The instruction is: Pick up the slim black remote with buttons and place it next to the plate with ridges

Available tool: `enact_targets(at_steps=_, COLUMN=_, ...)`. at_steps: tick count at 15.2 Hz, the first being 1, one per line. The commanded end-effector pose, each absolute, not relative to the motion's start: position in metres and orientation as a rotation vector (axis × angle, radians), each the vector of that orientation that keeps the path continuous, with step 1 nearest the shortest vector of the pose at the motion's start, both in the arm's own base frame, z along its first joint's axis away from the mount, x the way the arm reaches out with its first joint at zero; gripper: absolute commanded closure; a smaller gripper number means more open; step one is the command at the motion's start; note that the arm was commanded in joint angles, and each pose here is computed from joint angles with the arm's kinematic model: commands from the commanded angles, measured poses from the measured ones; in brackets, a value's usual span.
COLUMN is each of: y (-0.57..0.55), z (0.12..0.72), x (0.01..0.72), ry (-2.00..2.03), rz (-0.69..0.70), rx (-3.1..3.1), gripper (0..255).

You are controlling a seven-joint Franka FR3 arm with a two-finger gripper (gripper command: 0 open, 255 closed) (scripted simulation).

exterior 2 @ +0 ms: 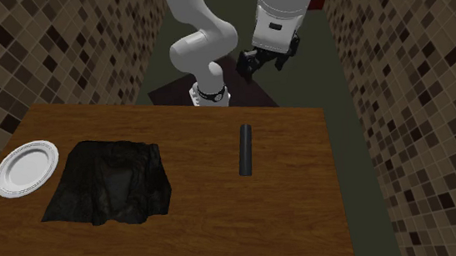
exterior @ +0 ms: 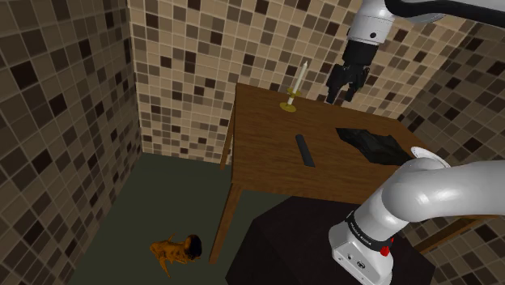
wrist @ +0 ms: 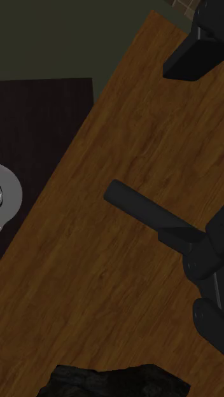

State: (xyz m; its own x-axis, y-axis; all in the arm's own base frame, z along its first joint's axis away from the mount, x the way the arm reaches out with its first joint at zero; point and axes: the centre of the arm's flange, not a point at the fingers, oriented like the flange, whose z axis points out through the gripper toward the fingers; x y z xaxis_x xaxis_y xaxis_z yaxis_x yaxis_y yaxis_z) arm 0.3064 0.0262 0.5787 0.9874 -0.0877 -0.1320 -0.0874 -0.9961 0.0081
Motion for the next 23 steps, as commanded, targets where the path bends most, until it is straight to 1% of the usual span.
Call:
enact_targets(at_steps=1, y=0.026, z=0.579, x=0.306, ry=-0.138, rz=-0.208, rx=3.129, gripper=0)
enact_targets(at_steps=10, y=-0.023, z=0.469, x=0.341, ry=-0.540, rz=-0.268, rx=3.132, gripper=0)
enact_targets(at_steps=19, y=-0.074, z=0.357, x=0.360, ry=-0.947, rz=-0.326, rx=3.081, gripper=0)
enact_targets(at_steps=23, y=-0.076, z=0.332, x=0.358, ry=-0.984, rz=-0.331, rx=3.074, gripper=0)
